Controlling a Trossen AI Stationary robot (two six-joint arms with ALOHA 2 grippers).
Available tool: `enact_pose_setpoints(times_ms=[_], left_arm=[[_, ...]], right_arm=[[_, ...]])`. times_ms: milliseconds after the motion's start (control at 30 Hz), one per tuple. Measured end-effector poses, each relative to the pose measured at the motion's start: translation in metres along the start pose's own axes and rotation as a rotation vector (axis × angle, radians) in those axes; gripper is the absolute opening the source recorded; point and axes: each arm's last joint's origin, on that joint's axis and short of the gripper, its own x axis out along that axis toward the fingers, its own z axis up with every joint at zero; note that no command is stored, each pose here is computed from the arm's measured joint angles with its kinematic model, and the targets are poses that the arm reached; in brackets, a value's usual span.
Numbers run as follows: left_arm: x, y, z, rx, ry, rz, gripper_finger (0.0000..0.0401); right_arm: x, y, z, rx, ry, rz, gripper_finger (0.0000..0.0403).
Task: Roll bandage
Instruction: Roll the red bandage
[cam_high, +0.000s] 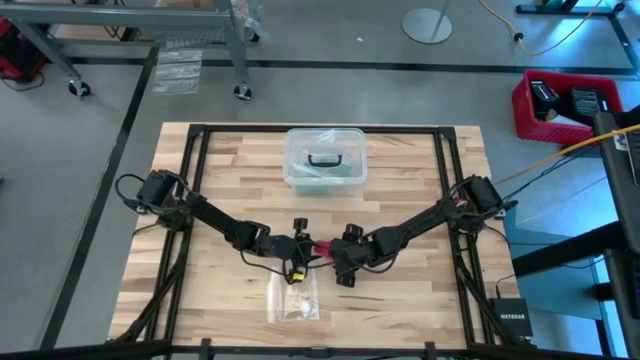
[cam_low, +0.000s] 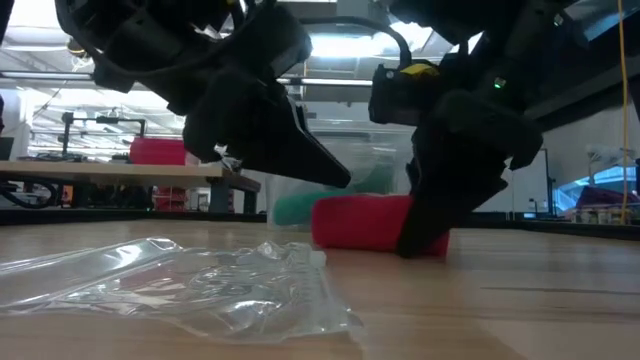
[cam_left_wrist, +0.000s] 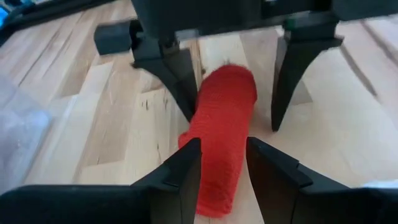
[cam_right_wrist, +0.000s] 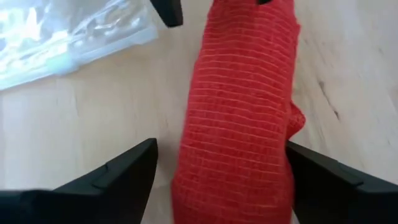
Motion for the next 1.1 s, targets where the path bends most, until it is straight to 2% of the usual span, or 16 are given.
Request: enact_pose_setpoints(times_ms=[100,200,367,467,500,667,767,833,967,1100], left_arm=[[0.0,0.0,0.0,-0.002,0.002,-0.001,0.012],[0.0,-0.001,-0.001,-0.007,0.009,-0.003,0.012],[-0.001,0.0,0.0,-0.008,0.01,-0.003,0.012],[-0.009,0.001,0.009,-0.013,-0.018,-0.007,0.012],[-0.013,0.001,0.013,-0.01,-0.032,-0.009,0.012],[-0.037,0.01,0.034,0.004,-0.076,-0.009,0.012],[-0.048,0.019,0.039,-0.015,-0.051,0.009,0.012],[-0.053,0.024,0.039,-0.031,-0.016,0.02,0.012],[-0.054,0.028,0.036,-0.084,0.024,0.031,0.012],[-0.047,0.027,0.027,-0.129,0.072,0.037,0.012]], right_arm=[[0.0,0.0,0.0,0.008,-0.013,-0.013,0.0312],[0.001,0.0,0.0,0.006,-0.014,-0.022,0.0283],[0.001,-0.002,0.0,-0.005,-0.022,-0.056,0.0172],[0.001,-0.002,0.0,-0.044,-0.021,-0.057,0.0103],[0.001,-0.002,0.0,-0.055,-0.021,-0.057,0.0093],[-0.008,-0.003,0.003,-0.154,-0.04,-0.068,0.0093],[-0.017,-0.003,0.008,-0.205,-0.088,-0.097,0.0136],[-0.019,-0.005,0.01,-0.246,-0.112,-0.144,0.0186],[-0.021,-0.008,0.012,-0.401,-0.141,-0.272,0.0286],[-0.014,-0.01,0.011,-0.492,-0.119,-0.324,0.0356]])
